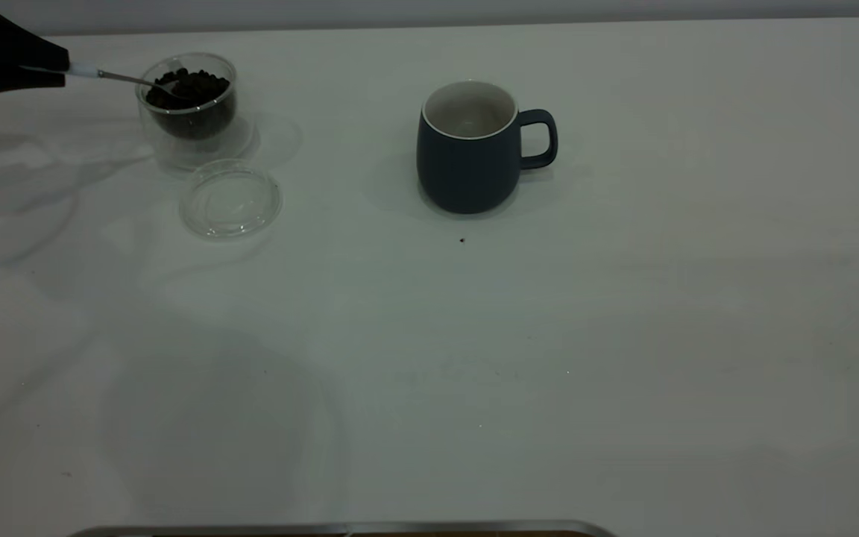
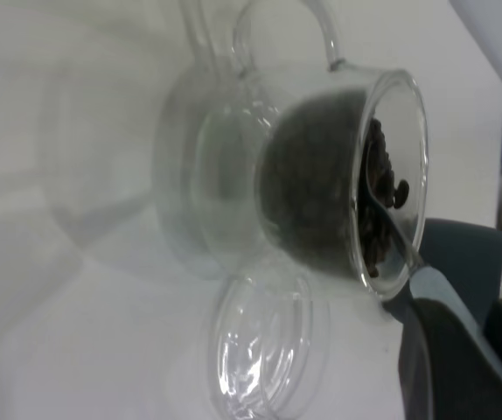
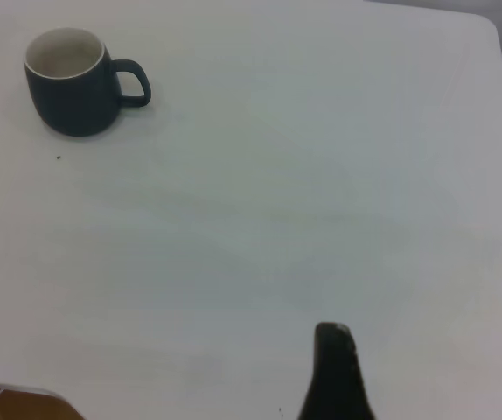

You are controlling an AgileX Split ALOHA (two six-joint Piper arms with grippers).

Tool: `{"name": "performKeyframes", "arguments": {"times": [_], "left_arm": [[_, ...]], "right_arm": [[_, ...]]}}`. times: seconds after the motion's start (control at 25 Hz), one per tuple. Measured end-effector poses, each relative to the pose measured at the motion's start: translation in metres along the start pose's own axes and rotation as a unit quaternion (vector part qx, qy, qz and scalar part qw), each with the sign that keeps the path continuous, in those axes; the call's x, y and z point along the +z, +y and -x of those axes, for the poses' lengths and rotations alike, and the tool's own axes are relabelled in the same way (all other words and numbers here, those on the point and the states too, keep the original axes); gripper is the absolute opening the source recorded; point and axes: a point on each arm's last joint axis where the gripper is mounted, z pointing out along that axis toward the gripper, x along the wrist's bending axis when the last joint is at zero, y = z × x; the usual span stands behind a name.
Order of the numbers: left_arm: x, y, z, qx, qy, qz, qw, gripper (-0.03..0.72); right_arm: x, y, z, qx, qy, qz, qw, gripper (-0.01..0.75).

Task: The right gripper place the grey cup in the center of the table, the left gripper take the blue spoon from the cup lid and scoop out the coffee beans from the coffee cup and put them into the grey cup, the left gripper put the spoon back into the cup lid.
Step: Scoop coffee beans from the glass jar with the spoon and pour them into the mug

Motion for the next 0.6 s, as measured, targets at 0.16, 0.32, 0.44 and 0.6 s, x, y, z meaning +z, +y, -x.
{"name": "performKeyframes", "arguments": {"times": [0.16,0.32,0.44,0.6], "left_arm": [[0.002,-0.004,-0.009,-0.007,-0.02,-0.004,1.0,0.13],[0.0,-0.006,-0.014,-0.007,-0.05,0.001,0.999,0.13],[-0.004,-0.005,-0.015,-0.006,-0.063,0.005,0.998,0.13],[-0.007,-0.006,-0.015,-0.006,-0.072,0.006,0.997,0.13]], "right_arm": [[0.0,0.0,0.0,0.0,0.0,0.0,1.0,0.591],[0.0,0.0,0.0,0.0,0.0,0.0,1.0,0.591],[0.0,0.0,0.0,0.0,0.0,0.0,1.0,0.591],[0.0,0.0,0.0,0.0,0.0,0.0,1.0,0.591]]}}
